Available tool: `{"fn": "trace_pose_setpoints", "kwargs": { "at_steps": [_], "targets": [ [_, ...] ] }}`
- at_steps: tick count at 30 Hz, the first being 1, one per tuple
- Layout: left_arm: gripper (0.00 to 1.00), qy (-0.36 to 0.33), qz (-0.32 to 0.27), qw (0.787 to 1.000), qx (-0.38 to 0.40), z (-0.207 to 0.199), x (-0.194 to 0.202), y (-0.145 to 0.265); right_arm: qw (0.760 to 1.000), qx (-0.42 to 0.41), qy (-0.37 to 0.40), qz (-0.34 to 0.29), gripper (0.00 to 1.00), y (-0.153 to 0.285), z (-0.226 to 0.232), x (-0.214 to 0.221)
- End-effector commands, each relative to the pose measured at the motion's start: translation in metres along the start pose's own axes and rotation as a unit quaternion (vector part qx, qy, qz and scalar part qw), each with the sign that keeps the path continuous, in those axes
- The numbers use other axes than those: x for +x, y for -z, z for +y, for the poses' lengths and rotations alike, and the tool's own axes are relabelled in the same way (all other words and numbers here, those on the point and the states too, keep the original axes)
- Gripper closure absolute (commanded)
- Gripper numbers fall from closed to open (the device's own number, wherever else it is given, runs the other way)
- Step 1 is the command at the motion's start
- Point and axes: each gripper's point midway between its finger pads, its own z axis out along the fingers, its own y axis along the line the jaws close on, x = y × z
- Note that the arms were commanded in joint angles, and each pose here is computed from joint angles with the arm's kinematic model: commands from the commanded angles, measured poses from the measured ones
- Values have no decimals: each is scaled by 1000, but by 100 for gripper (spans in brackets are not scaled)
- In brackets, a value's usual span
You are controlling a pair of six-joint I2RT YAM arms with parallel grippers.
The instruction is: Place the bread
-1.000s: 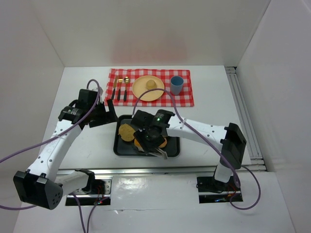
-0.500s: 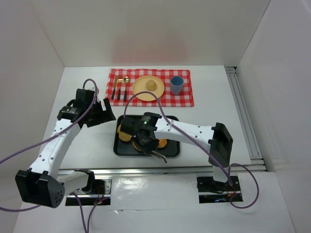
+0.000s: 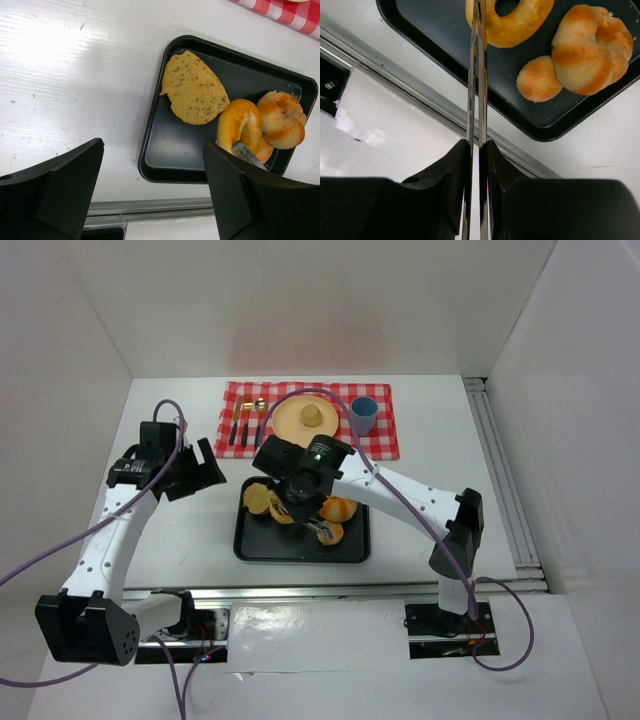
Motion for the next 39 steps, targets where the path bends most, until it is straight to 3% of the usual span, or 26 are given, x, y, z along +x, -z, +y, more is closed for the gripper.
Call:
{"fn": "trace_pose_setpoints", "kwargs": {
  "at_steps": [1, 21, 33, 39],
  "targets": [
    [6, -4, -32, 999, 23, -9, -22, 10, 1000, -8, 7, -8, 90, 18, -4, 3],
    [6, -1, -30, 999, 30, -11, -27, 4, 999, 22, -26, -28, 91, 32, -30, 10],
    [6, 6, -48, 998, 31, -17, -44, 10, 973, 58, -64, -214, 91, 12, -97, -158],
    [6, 3, -28, 999, 33, -18, -42, 0, 964, 74, -53, -249, 91, -33, -133, -214]
  ]
}}
